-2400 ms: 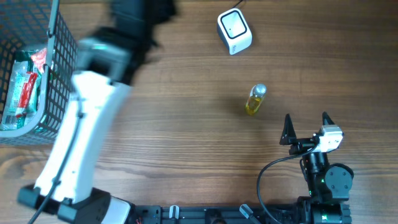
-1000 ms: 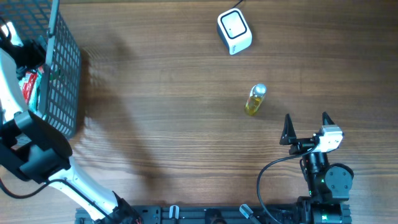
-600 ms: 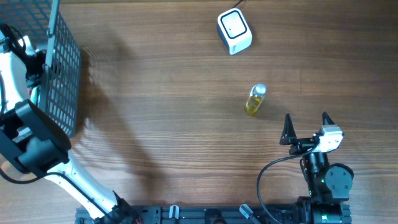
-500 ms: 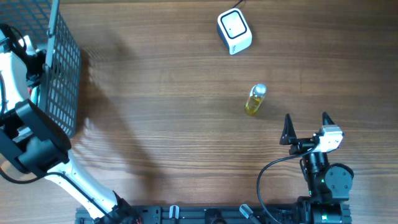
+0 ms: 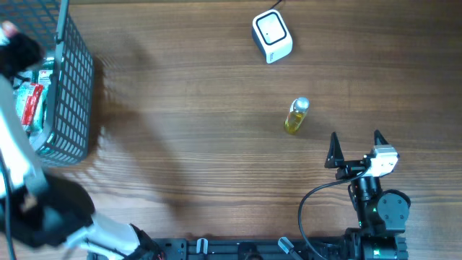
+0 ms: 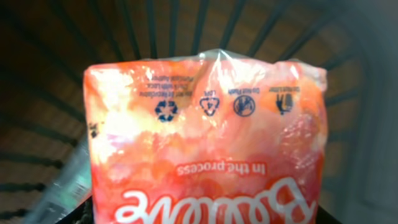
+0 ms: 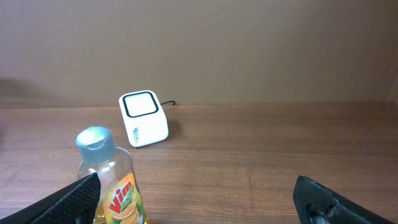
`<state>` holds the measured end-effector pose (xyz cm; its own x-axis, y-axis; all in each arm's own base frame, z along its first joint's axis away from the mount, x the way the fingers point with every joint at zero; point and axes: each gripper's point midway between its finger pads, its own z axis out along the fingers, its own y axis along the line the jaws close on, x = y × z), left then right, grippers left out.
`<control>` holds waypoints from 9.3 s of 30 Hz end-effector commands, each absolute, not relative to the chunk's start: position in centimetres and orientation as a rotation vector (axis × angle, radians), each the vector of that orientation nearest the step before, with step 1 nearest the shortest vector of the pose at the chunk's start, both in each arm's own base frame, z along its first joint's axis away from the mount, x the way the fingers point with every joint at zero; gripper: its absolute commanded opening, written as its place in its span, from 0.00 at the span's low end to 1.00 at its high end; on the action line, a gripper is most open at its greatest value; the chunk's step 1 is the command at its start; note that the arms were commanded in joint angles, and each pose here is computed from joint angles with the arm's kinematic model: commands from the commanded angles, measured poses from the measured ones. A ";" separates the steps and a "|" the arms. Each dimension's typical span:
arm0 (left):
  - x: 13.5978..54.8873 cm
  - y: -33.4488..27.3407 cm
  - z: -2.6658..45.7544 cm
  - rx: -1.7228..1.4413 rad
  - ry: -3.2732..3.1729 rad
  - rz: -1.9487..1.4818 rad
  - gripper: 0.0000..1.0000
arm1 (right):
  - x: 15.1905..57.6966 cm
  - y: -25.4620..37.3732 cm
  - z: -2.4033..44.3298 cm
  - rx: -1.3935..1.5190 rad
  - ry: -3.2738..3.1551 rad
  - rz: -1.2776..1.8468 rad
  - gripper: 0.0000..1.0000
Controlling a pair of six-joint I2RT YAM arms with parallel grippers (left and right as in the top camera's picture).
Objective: Scan the item barcode
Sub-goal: 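Reach into the basket and grasp the orange snack pack, left gripper, then place the orange snack pack beside the soap bottle, then grasp the green 3M package and red stick pack in the basket, then lay the green package and red stick on the table left of the snack, then retract the left gripper back over the basket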
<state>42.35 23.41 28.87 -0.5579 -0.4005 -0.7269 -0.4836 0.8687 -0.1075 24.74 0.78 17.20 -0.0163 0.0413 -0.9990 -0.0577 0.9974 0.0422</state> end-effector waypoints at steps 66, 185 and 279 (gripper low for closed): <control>30.6 -29.3 6.6 0.049 2.729 -0.227 0.64 | 24.7 0.6 17.3 0.006 1.581 0.078 1.00; 35.5 24.4 43.2 -0.324 1.806 0.388 0.15 | 24.7 0.5 17.3 0.006 1.581 0.078 1.00; 30.2 13.5 24.8 -0.782 2.417 0.096 0.10 | 24.7 0.5 17.3 0.006 1.581 0.078 1.00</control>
